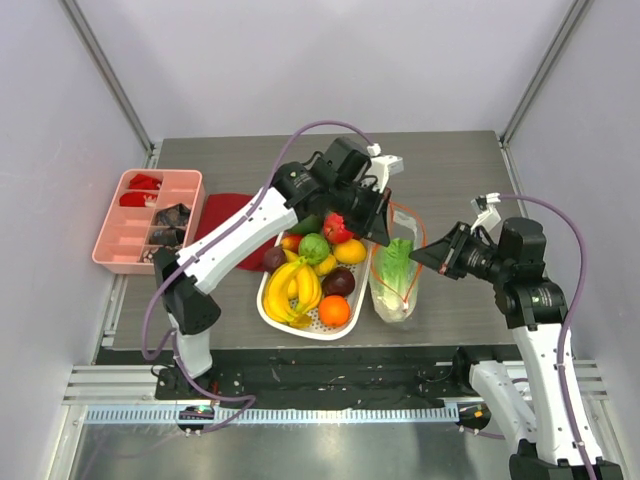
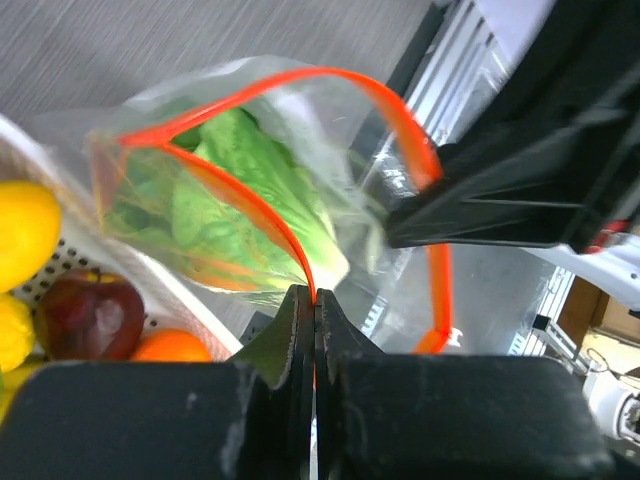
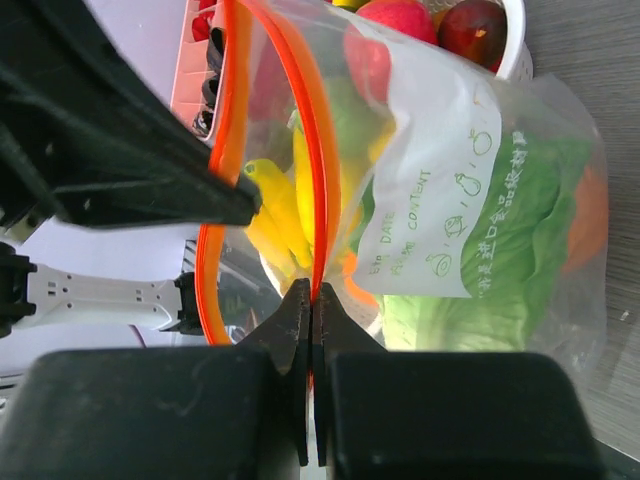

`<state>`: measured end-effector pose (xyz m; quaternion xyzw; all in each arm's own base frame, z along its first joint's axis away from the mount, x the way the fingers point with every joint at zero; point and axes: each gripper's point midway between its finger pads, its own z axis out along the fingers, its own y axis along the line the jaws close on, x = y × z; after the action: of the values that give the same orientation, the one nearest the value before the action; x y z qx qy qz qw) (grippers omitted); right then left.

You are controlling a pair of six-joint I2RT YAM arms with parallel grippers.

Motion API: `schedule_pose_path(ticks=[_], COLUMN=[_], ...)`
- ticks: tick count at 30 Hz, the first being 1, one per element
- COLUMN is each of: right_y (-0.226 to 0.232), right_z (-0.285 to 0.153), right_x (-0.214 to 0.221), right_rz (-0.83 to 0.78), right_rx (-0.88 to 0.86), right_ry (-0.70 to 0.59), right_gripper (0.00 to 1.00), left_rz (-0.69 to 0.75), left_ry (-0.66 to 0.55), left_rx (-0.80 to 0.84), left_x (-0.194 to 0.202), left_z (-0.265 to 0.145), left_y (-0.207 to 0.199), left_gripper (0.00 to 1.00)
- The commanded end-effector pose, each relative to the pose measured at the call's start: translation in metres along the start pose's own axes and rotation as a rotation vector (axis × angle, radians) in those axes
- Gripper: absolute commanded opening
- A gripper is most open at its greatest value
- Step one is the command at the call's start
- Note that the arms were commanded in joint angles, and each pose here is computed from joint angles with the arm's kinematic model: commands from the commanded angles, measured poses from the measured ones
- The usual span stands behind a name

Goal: Place the food in the zip-top bag and seal the zipper
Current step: Adjust the zipper food storage bag at the center of the board.

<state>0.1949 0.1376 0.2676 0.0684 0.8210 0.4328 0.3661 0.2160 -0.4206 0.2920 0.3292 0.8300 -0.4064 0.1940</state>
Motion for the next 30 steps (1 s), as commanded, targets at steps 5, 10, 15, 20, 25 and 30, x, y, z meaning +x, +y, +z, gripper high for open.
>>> schedule_pose_path(ticks=[5,10,15,20,25,30], right_y=[-0.021,-0.024,-0.021,-0.022,-0.022,-0.021], right_z=[0.014,0.015,0.014,0.015,0.016,0.015], right_x=[-0.007,-0.010,-0.010,-0.007,-0.007,-0.010], right_rz=[-0.028,-0.036,-0.043,-0.030,-0.025,-0.029], right_rx=[0.068,0.085,0.075,0.070,0.072,0.071], right_ry=[0.019,0.027,0.027,0.037,0.037,0.033], right_gripper=[0.01,0.01,0.01,0.01,0.01,0.01], left_rz=[-0.010,0.178,0.290,0.345,0.355,0.331], left_ry=[-0.044,-0.150,-0.118,0.020,0.165,0.283], left_rx=[-0.039,-0.155,-0.288,-0.405,-0.453,-0.485], left_x=[-0.017,-0.021,0.014,0.069,0.107,0.137], left_z=[-0.017,-0.074,-0.112,-0.129,-0.126,-0.117], left_y=[0.046,0.066,0.096,0.122,0.144,0.160], left_gripper=[0.40,0.75,0.85,0.85,0.81,0.80])
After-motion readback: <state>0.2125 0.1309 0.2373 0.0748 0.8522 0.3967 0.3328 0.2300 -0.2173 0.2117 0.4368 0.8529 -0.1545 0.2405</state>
